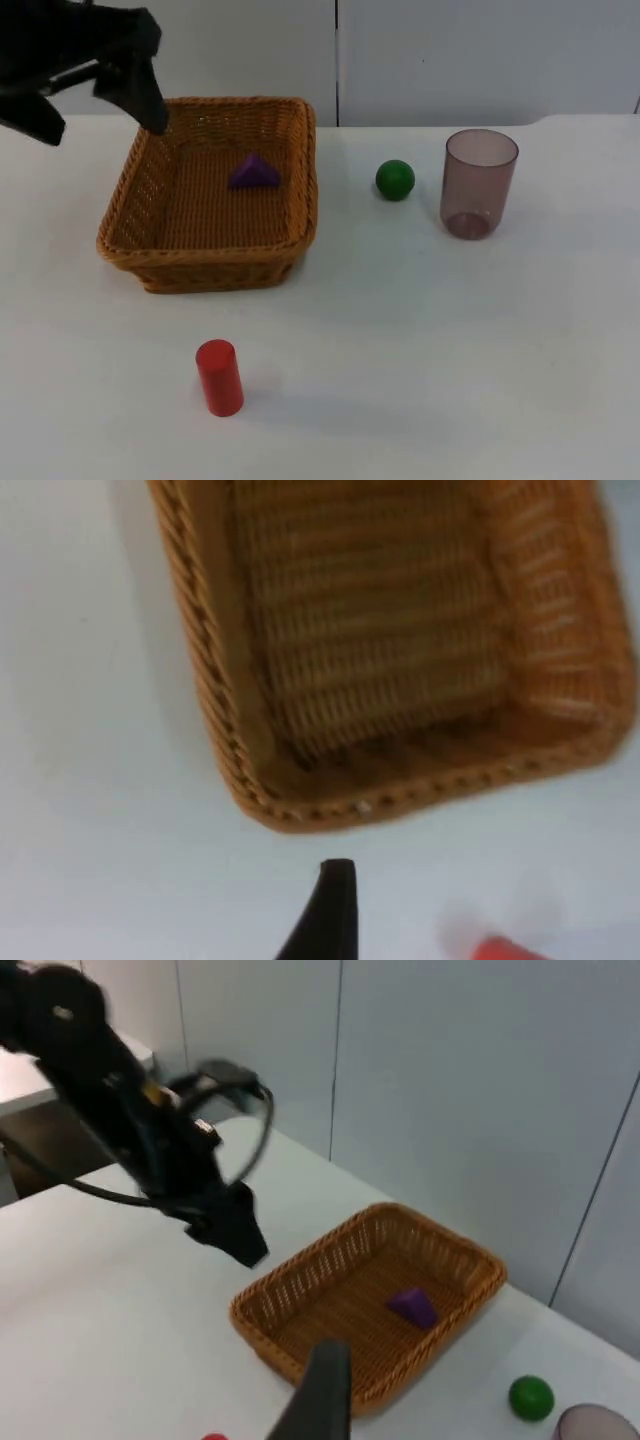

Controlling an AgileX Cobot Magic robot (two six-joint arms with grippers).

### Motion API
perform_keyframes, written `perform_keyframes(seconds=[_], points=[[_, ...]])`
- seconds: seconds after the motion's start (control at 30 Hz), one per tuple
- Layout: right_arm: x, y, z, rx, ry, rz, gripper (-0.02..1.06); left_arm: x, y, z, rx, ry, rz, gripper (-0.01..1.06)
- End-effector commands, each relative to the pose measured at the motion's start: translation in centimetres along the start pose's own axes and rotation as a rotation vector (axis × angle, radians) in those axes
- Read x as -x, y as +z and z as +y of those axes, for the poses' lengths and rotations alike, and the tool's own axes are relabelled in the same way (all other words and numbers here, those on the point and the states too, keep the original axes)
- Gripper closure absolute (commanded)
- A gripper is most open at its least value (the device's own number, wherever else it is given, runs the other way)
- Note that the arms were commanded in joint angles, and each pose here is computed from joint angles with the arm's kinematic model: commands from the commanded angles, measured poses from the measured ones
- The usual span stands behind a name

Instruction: Pick up the basket with the left hand and place the triangular block into the basket with the right hand.

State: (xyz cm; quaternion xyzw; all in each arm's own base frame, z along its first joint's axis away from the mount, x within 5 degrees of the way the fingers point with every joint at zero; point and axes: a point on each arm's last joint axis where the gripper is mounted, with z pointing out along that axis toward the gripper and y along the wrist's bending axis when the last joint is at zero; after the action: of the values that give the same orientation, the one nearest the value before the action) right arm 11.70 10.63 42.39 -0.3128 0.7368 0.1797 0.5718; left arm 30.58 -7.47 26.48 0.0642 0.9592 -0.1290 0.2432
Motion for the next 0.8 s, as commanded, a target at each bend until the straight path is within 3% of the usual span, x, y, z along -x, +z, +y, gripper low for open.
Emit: perform_keyframes(seconds=[0.0, 0.1, 0.13, 0.3, 0.37, 0.47, 0.57, 0.77], points=[[-0.5, -0.2, 0.0, -0.005, 0.008, 0.020, 0.27, -1.4, -2.5, -0.8, -0.014, 0.010, -0.070, 0.24], [-2.0, -0.8, 0.1, -0.003, 0.035, 0.014, 0.27, -4.4, -7.2, -1.6, -0.030, 0.045, -0.212, 0.24], [-2.0, -0.8, 0.1, -0.003, 0.035, 0.014, 0.27, -4.4, -7.2, -1.6, -0.030, 0.045, -0.212, 0.24], [-5.9, -3.0, 0.2, -0.002, 0.058, -0.001, 0.27, -10.5, -14.0, -2.0, -0.057, 0.090, -0.457, 0.24], [-6.5, -3.7, 0.2, -0.003, 0.065, -0.014, 0.27, -11.6, -14.9, -2.0, -0.063, 0.098, -0.486, 0.24], [-8.5, -5.4, 0.3, -0.005, 0.076, -0.040, 0.27, -15.1, -18.1, -2.2, -0.077, 0.135, -0.631, 0.24], [-9.6, -6.8, 0.2, -0.008, 0.082, -0.052, 0.27, -17.6, -19.7, -2.0, -0.065, 0.173, -0.699, 0.24], [-11.7, -10.0, 0.0, -0.025, 0.092, -0.020, 0.27, -21.3, -21.0, -1.5, -0.001, 0.232, -0.683, 0.24]])
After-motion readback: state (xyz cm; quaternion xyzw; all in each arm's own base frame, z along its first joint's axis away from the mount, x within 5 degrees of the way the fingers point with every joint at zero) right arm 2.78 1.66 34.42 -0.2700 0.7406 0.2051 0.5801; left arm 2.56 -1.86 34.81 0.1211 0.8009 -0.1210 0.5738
